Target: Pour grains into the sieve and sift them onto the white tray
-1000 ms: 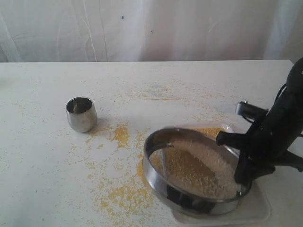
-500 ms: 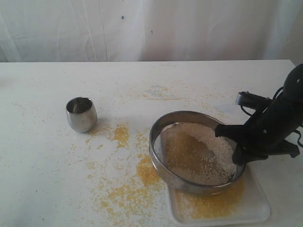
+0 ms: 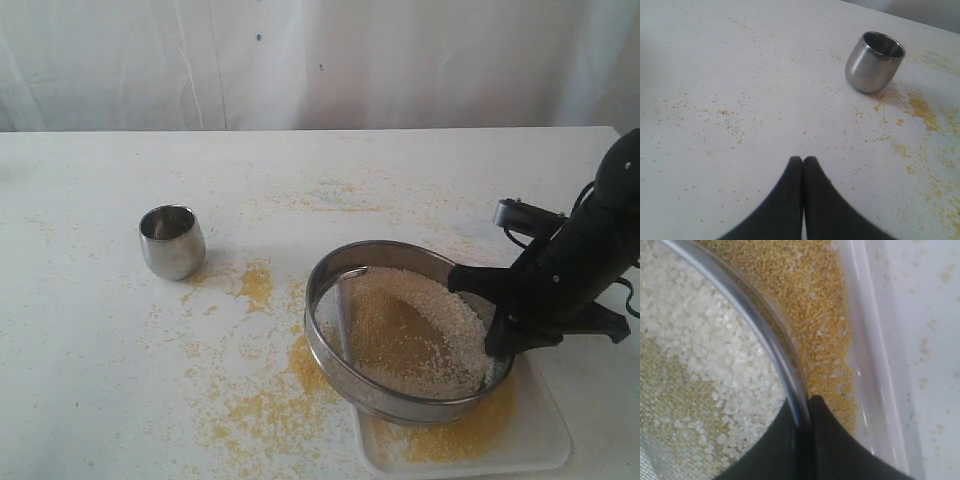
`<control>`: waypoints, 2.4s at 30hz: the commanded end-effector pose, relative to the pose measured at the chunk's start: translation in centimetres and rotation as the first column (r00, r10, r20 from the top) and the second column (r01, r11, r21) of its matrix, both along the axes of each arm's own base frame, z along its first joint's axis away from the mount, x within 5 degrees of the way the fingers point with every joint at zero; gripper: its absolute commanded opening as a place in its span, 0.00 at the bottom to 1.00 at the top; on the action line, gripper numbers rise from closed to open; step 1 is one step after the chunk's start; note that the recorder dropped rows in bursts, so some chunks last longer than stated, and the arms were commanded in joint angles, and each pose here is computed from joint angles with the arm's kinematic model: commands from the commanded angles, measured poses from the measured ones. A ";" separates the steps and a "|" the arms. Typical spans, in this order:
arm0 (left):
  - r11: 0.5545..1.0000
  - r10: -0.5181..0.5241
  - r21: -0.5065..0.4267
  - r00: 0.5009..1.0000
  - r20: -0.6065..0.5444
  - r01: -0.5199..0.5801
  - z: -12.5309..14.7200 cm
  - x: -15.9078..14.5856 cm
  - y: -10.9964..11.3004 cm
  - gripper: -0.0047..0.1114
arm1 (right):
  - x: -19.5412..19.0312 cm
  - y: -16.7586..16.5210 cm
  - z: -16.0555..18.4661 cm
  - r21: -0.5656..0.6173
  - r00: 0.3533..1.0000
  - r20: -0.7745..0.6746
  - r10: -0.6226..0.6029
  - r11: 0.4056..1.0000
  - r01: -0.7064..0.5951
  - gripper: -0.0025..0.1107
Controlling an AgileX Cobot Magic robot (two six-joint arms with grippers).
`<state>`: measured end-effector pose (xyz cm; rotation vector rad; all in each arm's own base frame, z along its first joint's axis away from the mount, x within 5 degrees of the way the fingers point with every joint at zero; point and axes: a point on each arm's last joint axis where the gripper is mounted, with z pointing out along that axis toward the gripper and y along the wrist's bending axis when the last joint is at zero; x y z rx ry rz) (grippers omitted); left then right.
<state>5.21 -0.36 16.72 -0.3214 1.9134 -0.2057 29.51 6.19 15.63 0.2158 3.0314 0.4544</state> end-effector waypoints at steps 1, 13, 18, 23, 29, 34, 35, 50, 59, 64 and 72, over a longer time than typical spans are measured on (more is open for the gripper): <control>1.000 0.001 -0.008 1.000 -0.003 -0.001 -0.1 0.0 0.0 0.04 | 0.1 0.0 0.6 0.016 1.000 0.016 -0.012 1.000 0.012 0.02; 1.000 0.001 -0.008 1.000 -0.003 -0.001 -0.1 0.0 0.0 0.04 | 0.1 0.2 1.9 -0.004 0.987 0.004 0.158 0.987 -0.158 0.02; 1.000 0.001 -0.008 1.000 -0.003 -0.001 -0.1 0.0 0.0 0.04 | 2.7 -0.3 3.8 -0.115 0.960 0.206 0.191 0.979 -0.170 0.02; 1.000 0.001 -0.008 1.000 -0.003 -0.001 -0.1 0.0 0.0 0.04 | 2.1 -0.4 4.4 -0.137 0.960 0.144 0.242 0.965 -0.223 0.02; 1.000 0.001 -0.008 1.000 -0.003 -0.001 -0.1 0.0 0.0 0.04 | 0.5 -0.8 4.6 -0.140 0.969 -0.039 0.244 0.959 -0.247 0.02; 1.000 0.001 -0.008 1.000 -0.003 -0.001 -0.1 0.0 0.0 0.04 | 0.6 -1.3 4.5 -0.182 0.968 -0.072 0.240 0.951 -0.250 0.02; 1.000 0.001 -0.008 1.000 -0.003 -0.001 -0.1 0.0 0.0 0.04 | -0.3 -1.2 4.3 -0.158 0.959 -0.138 0.247 0.950 -0.268 0.02; 1.000 0.001 -0.008 1.000 -0.003 -0.001 -0.1 0.0 0.0 0.04 | 2.3 -0.8 3.7 -0.164 0.970 0.173 0.168 0.976 -0.140 0.02; 1.000 0.001 -0.008 1.000 -0.003 -0.001 -0.1 0.0 0.0 0.04 | 0.9 -1.1 3.6 -0.180 0.912 0.393 0.121 0.982 -0.053 0.02; 1.000 0.001 -0.008 1.000 -0.003 -0.001 -0.1 0.0 0.0 0.04 | -1.2 -1.6 6.2 -0.175 0.821 0.563 0.095 0.985 0.006 0.02; 1.000 0.001 -0.008 1.000 -0.003 -0.001 -0.1 0.0 0.0 0.04 | -3.9 -2.2 12.6 -0.167 0.617 0.780 0.103 0.985 0.046 0.02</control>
